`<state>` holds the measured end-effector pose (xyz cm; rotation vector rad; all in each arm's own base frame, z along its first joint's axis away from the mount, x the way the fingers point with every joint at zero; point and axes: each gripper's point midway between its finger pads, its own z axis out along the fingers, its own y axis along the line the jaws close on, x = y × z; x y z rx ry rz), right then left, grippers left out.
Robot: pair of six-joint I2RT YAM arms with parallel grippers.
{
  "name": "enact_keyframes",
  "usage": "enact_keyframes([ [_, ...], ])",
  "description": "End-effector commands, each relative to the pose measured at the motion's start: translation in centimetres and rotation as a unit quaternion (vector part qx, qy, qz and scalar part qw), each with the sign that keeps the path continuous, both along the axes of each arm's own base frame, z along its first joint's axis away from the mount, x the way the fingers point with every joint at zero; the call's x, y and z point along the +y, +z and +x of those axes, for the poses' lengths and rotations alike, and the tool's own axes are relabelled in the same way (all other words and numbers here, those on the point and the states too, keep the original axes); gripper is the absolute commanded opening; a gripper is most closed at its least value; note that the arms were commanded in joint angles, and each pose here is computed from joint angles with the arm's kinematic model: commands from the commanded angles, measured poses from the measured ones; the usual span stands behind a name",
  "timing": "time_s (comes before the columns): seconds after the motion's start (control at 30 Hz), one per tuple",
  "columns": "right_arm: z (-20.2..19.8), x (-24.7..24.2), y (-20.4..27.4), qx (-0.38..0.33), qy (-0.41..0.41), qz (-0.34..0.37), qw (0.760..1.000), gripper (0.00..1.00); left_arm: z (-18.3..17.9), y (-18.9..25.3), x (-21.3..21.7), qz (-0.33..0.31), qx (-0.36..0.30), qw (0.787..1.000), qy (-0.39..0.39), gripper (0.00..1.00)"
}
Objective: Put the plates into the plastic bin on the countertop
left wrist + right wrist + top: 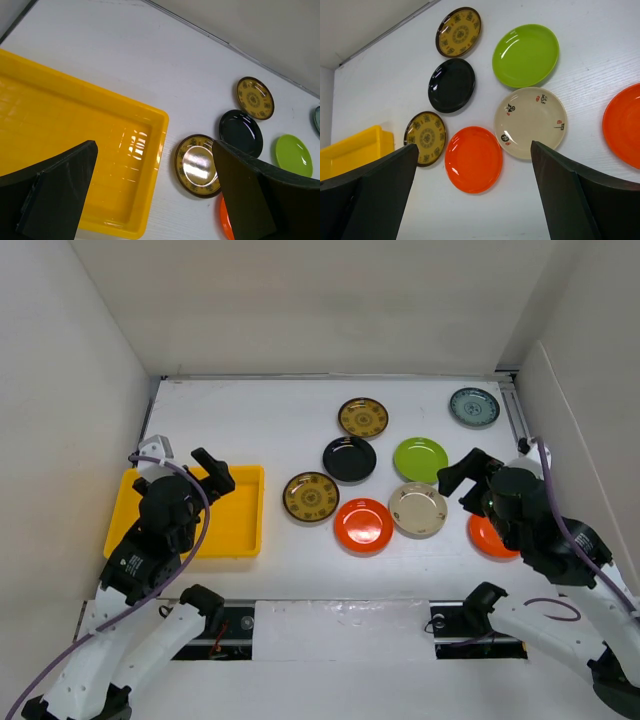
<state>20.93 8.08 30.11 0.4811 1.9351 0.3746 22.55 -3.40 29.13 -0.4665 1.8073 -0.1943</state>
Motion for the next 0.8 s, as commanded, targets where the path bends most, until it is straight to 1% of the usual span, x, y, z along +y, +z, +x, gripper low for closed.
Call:
enact_keyframes([
  [0.0, -0.1, -0.4, 2.0, -0.027, 0.002, 0.008, 1.000, 1.00, 0.6, 0.0, -0.2, -0.004, -0.005, 1.000, 0.002, 1.00],
  [0.27, -0.7, -1.3, 3.2, -0.048, -0.008, 0.022, 0.999, 1.00, 0.9, -0.1, -1.9, -0.001, 0.001, 0.999, -0.044, 1.00],
  [0.47, -0.8, -1.1, 3.0, -0.049, -0.003, 0.026, 0.998, 1.00, 1.0, 0.0, -2.1, -0.001, -0.003, 0.999, -0.050, 1.00],
  [0.6, -0.4, 0.7, 2.5, -0.050, 0.033, 0.040, 0.997, 1.00, 1.1, -0.2, -2.4, 0.000, 0.003, 0.998, -0.055, 1.00],
  [0.63, 0.0, 2.3, 2.8, -0.058, 0.063, 0.051, 0.995, 1.00, 1.1, -0.2, -2.4, 0.000, 0.003, 0.998, -0.055, 1.00],
  [0.7, 1.0, 4.7, 0.9, -0.047, 0.108, 0.040, 0.992, 1.00, 1.2, -0.5, -2.6, 0.001, 0.009, 0.998, -0.060, 1.00],
  [0.73, 1.3, 6.5, 0.1, -0.041, 0.140, 0.051, 0.988, 1.00, 1.2, -0.5, -2.6, 0.001, 0.009, 0.998, -0.060, 1.00],
  [0.77, 2.5, 7.7, -0.7, -0.048, 0.150, 0.057, 0.986, 1.00, 1.2, -0.5, -2.6, 0.001, 0.009, 0.998, -0.060, 1.00],
])
